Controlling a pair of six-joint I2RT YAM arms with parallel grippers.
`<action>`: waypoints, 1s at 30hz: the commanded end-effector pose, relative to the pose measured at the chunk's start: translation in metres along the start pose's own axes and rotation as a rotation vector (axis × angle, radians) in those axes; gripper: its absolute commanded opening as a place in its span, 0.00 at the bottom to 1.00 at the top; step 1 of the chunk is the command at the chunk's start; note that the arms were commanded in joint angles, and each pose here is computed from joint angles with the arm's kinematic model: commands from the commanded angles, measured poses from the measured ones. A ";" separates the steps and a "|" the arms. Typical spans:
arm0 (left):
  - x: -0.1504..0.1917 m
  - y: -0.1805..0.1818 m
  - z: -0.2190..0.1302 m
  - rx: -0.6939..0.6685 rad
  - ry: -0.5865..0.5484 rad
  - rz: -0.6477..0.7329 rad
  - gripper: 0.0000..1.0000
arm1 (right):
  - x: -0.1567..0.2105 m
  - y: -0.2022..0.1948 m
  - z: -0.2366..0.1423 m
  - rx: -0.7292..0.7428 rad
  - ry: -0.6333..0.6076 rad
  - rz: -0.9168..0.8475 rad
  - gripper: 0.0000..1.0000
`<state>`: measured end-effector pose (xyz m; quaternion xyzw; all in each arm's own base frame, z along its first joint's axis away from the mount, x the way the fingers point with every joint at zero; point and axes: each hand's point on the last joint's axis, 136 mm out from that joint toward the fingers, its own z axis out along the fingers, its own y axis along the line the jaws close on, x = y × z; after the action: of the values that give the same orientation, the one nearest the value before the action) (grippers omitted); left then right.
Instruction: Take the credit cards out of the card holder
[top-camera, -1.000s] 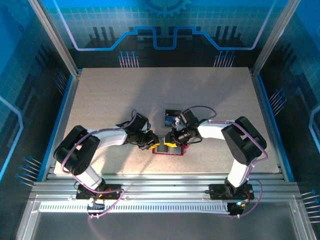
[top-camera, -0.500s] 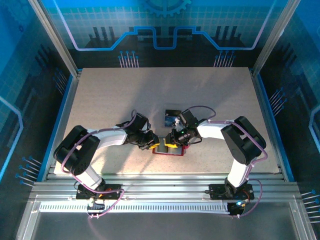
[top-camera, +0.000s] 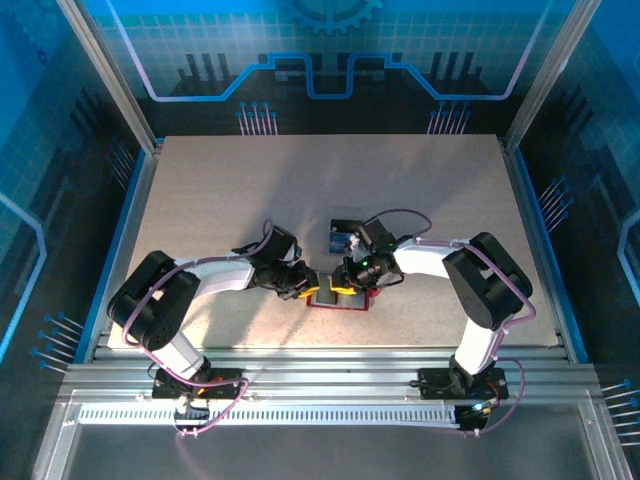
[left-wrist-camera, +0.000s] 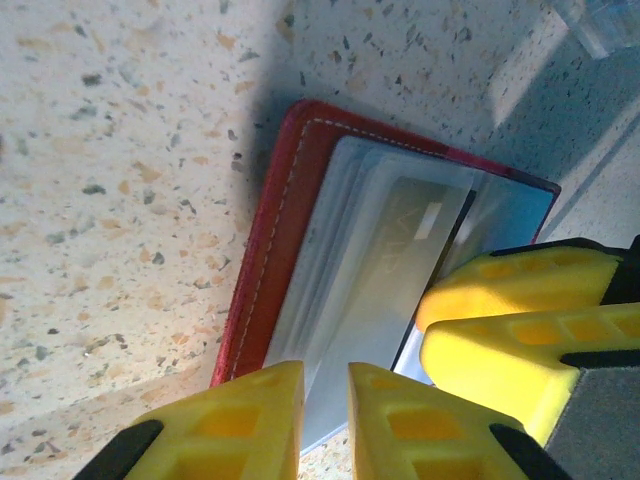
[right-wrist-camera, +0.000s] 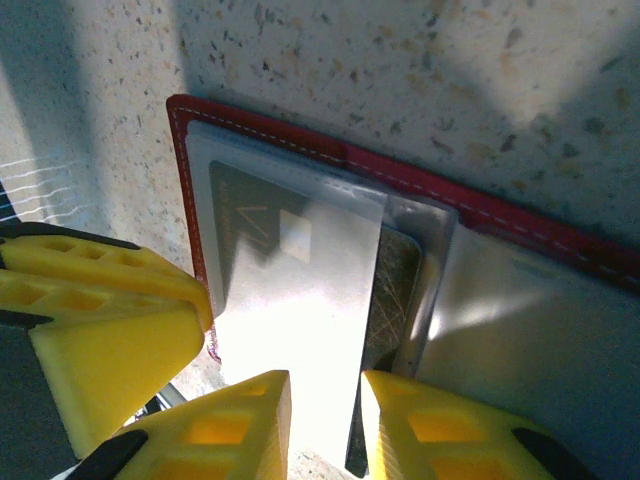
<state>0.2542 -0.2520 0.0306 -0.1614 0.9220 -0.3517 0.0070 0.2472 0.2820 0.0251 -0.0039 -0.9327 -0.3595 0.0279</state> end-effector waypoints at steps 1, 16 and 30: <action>0.000 0.010 0.005 -0.011 0.009 -0.013 0.20 | 0.001 -0.001 -0.006 0.042 -0.011 -0.016 0.27; 0.003 0.020 0.009 -0.026 0.008 -0.030 0.19 | 0.000 -0.004 -0.012 0.049 -0.018 -0.017 0.28; 0.002 0.016 0.007 -0.018 0.009 -0.026 0.19 | 0.000 -0.006 -0.018 0.055 -0.028 -0.018 0.28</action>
<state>0.2548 -0.2527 0.0229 -0.1593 0.9204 -0.3568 0.0115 0.2455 0.2715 0.0283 -0.0003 -0.9403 -0.3396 0.0207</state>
